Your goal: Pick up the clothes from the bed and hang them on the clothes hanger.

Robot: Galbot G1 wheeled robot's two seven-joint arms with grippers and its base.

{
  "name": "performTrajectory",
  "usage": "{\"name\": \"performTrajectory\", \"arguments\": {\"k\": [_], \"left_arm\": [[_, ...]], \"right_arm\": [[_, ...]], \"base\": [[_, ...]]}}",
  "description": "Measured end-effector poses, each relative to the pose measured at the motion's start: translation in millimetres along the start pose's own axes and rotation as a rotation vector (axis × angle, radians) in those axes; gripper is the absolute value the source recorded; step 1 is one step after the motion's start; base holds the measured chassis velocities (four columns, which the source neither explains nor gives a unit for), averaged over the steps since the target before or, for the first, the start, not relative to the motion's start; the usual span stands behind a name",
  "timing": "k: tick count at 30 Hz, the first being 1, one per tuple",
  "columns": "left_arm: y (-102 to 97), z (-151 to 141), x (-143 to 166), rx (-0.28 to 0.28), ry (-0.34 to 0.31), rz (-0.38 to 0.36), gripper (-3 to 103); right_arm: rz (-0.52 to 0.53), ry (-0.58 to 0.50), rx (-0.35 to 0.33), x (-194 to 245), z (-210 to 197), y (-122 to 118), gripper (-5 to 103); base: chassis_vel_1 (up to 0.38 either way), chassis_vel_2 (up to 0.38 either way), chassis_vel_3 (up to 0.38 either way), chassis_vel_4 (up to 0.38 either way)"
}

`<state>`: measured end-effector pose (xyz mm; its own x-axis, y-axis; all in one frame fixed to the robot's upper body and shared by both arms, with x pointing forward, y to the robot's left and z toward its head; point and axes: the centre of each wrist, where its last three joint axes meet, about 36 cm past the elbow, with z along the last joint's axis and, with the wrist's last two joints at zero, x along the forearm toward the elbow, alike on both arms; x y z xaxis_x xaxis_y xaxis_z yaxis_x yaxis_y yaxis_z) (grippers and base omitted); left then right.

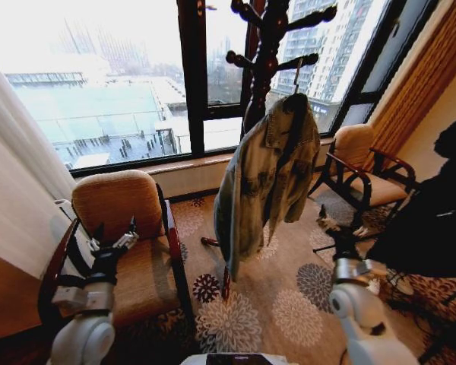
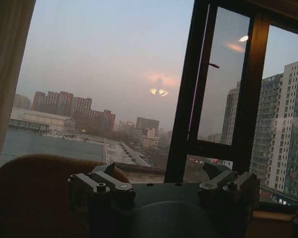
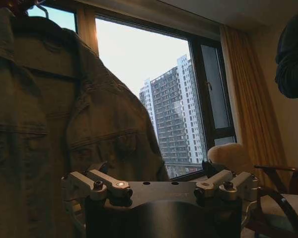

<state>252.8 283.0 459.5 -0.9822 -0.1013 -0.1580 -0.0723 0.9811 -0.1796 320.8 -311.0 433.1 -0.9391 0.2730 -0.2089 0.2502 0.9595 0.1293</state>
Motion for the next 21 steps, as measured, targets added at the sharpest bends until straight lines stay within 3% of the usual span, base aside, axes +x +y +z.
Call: {"name": "performTrajectory", "arguments": {"k": [21], "left_arm": [[-1.1,-2.1,0.9,0.018,-0.013,0.013,100]], "right_arm": [[-0.030,-0.025,-0.007,1.4,-7.1,3.2,100]], "base": [[0.000,0.000,0.000,0.000]]}}
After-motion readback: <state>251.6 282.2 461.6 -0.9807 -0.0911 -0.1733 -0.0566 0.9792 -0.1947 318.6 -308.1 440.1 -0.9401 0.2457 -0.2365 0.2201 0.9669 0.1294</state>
